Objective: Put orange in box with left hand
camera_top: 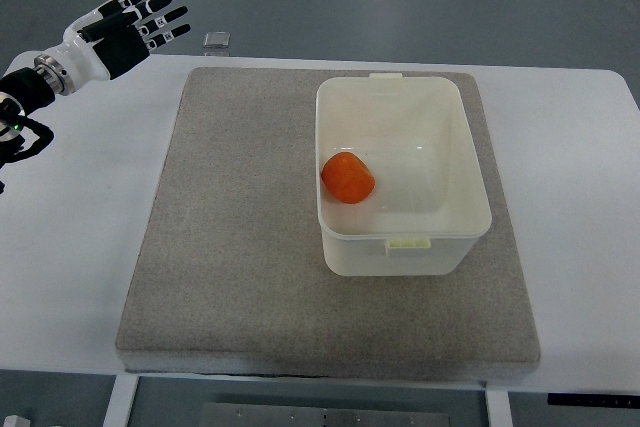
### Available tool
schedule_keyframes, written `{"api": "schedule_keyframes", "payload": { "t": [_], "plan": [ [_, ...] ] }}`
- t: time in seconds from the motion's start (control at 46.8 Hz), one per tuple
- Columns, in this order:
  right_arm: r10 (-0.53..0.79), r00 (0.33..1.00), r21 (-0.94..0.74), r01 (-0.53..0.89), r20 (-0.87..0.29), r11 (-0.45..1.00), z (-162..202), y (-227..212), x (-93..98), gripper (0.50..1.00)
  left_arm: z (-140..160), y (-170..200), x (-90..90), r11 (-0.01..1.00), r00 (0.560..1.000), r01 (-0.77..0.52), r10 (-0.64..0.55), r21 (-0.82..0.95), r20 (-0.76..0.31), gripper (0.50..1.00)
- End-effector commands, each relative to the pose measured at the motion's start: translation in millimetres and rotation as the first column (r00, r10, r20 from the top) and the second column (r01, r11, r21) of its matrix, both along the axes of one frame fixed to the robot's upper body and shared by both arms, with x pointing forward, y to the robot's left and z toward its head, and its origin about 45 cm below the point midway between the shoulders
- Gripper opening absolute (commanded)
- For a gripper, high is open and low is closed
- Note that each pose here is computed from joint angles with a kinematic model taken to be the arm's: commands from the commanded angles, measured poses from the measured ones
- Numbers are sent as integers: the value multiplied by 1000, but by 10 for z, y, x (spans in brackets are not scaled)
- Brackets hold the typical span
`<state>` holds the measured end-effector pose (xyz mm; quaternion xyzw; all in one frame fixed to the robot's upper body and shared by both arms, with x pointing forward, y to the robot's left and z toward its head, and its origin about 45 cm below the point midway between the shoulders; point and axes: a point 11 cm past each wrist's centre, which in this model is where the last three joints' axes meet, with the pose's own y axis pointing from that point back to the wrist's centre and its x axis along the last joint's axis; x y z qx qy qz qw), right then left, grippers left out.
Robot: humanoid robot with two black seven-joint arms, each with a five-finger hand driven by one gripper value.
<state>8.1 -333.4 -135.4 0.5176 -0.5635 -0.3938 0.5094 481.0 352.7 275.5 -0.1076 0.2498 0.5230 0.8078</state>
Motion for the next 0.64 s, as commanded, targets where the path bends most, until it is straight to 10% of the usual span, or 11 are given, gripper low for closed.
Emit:
{"api": "schedule_keyframes", "payload": {
  "t": [0.0, 0.62],
  "plan": [
    [0, 1000, 0, 0, 0, 1000, 0, 0, 0, 932, -10, -12, -3, 1000, 1000, 7, -7, -9, -14, 996],
    [3, 1000, 0, -3, 0, 1000, 0, 4, -1, 932, -26, -63, 1, 1000, 1000, 14, -14, -22, -16, 996]
  ]
}}
